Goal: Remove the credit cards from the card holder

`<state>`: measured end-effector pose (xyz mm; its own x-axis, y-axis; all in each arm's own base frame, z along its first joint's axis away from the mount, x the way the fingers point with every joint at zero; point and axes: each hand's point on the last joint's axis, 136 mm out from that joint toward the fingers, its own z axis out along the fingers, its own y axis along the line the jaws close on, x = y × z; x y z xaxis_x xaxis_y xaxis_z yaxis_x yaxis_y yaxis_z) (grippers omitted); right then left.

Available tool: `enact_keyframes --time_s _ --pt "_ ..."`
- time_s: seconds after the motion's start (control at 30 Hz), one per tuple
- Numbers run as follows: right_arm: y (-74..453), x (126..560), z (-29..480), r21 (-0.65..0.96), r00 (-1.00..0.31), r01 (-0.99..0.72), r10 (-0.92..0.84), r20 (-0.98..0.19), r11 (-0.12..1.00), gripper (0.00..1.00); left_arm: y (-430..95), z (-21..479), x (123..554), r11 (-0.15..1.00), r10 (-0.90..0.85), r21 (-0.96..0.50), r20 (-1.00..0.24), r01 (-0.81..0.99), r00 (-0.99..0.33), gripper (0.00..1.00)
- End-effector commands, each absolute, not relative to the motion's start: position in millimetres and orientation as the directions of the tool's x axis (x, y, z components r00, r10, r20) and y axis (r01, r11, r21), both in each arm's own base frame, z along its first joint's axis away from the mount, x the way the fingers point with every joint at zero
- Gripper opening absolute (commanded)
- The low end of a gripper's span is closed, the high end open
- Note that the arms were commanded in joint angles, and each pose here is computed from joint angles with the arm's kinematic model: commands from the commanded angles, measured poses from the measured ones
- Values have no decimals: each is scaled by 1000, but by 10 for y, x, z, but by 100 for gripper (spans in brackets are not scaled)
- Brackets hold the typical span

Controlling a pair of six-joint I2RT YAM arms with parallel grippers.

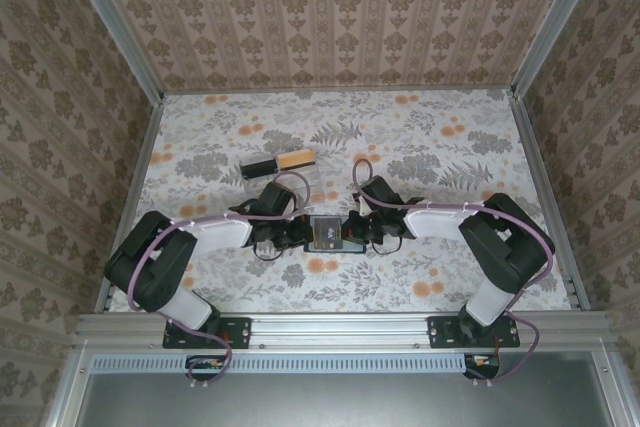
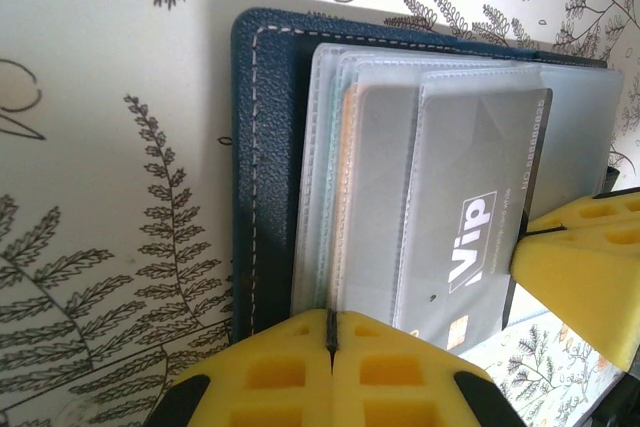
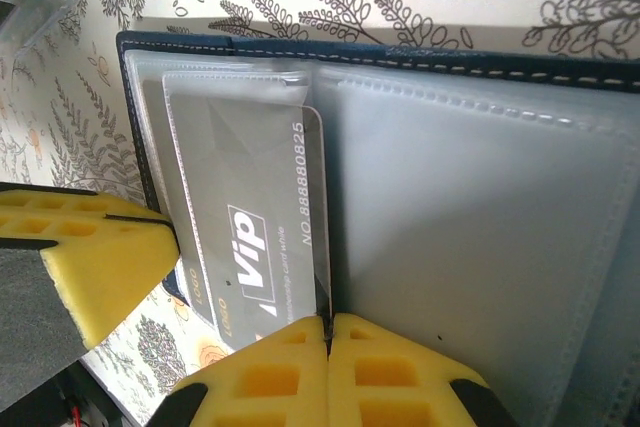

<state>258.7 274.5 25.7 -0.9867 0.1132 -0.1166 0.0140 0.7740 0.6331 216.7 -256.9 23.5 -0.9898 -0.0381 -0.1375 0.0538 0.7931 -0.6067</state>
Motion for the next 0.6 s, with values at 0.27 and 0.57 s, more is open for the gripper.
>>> enact_keyframes --time_s 0.27,0.57 --pt "2798 2571 251 674 -989 25 117 -91 738 9 -2440 146 2124 841 -42 -540 -88 12 -995 0" --pt "2821 2570 215 680 -990 29 113 -80 733 2 -2642 501 2275 798 -24 -598 -161 78 -987 2"
